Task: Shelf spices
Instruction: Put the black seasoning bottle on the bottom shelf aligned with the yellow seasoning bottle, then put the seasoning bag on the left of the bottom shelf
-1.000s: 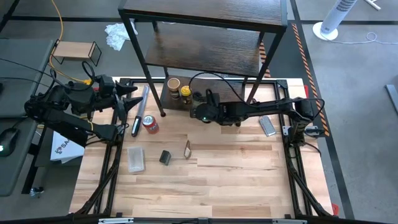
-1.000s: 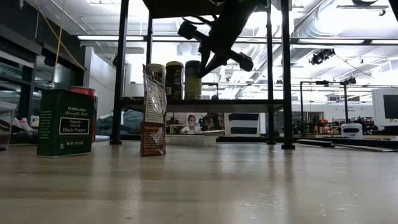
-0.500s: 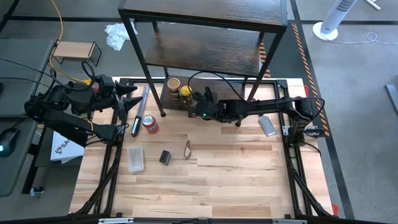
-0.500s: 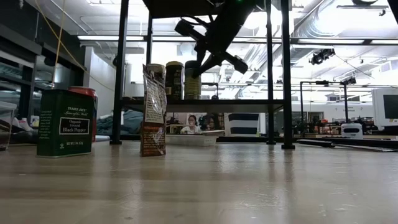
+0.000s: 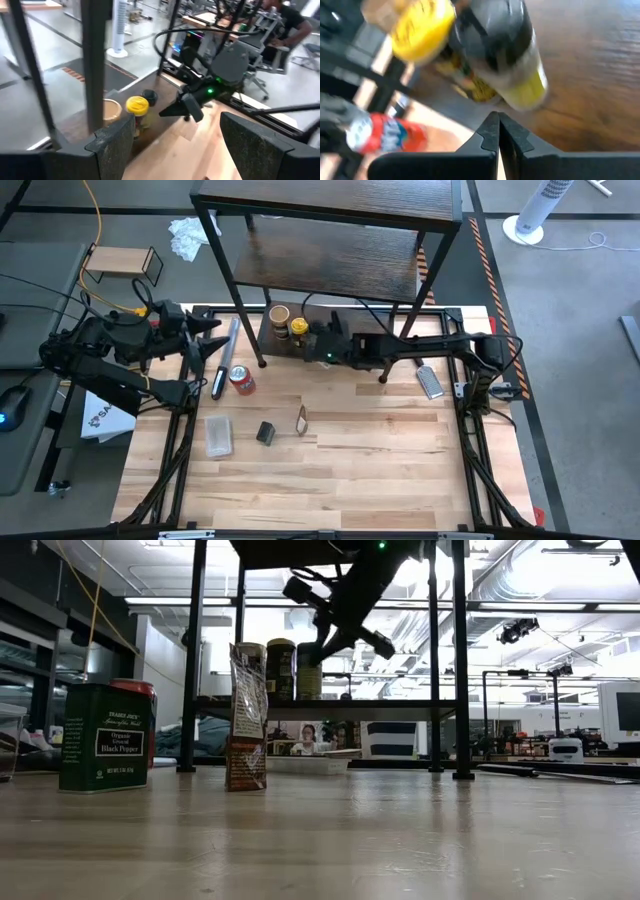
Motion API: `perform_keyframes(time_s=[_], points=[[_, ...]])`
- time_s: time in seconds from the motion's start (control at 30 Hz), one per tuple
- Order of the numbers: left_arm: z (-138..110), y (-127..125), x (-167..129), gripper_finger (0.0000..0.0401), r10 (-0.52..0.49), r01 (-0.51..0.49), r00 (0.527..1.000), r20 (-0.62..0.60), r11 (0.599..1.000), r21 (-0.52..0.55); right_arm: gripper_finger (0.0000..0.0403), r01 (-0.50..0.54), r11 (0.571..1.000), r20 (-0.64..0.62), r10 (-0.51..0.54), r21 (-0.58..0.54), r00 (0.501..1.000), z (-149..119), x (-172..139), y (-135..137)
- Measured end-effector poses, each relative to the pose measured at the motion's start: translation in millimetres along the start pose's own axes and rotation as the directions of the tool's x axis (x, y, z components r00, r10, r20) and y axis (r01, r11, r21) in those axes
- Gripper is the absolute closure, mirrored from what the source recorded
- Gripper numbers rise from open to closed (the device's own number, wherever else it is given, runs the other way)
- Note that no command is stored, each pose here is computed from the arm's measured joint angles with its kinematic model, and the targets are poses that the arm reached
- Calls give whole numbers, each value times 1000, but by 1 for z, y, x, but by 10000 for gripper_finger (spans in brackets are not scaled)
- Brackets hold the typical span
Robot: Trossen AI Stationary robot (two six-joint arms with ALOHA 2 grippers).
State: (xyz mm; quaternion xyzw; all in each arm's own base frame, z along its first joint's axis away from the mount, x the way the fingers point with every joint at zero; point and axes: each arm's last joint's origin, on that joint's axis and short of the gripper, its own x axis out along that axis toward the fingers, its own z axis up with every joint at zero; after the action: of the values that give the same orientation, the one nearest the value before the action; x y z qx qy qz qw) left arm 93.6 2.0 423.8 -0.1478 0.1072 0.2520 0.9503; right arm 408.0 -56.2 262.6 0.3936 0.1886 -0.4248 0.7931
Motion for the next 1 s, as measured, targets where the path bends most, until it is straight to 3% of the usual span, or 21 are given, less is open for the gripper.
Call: perform_keyframes(time_s=[0.13, 0.3, 0.43, 0.63, 0.73, 0.87, 1.0], points=[[-1, -2, -1, 112, -79, 78, 996, -37, 997, -28, 403, 37, 996, -67, -43, -82, 997, -10, -12, -3], [-7, -7, 0, 112, -239, 230, 957, -162, 970, -74, 403, -38, 966, -134, 4, -254, 991, -18, -46, 4], [-23, -12, 13, 112, -232, 220, 923, -306, 973, -74, 403, -79, 942, -171, 23, -327, 985, -23, -76, 5], [-55, -30, 49, 112, -236, 175, 871, -431, 969, -177, 401, -16, 897, -217, -89, -441, 972, -31, -107, -8], [-74, -45, 69, 112, -216, 126, 856, -469, 968, -217, 382, 31, 840, -261, -203, -542, 944, -39, -116, -20], [-93, -67, 91, 112, -145, 21, 853, -502, 970, -244, 329, 109, 747, -270, -368, -656, 890, -49, -128, -37], [-102, -89, 104, 112, -153, -31, 862, -484, 936, -350, 261, 168, 616, -205, -487, -770, 849, -58, -137, -51]])
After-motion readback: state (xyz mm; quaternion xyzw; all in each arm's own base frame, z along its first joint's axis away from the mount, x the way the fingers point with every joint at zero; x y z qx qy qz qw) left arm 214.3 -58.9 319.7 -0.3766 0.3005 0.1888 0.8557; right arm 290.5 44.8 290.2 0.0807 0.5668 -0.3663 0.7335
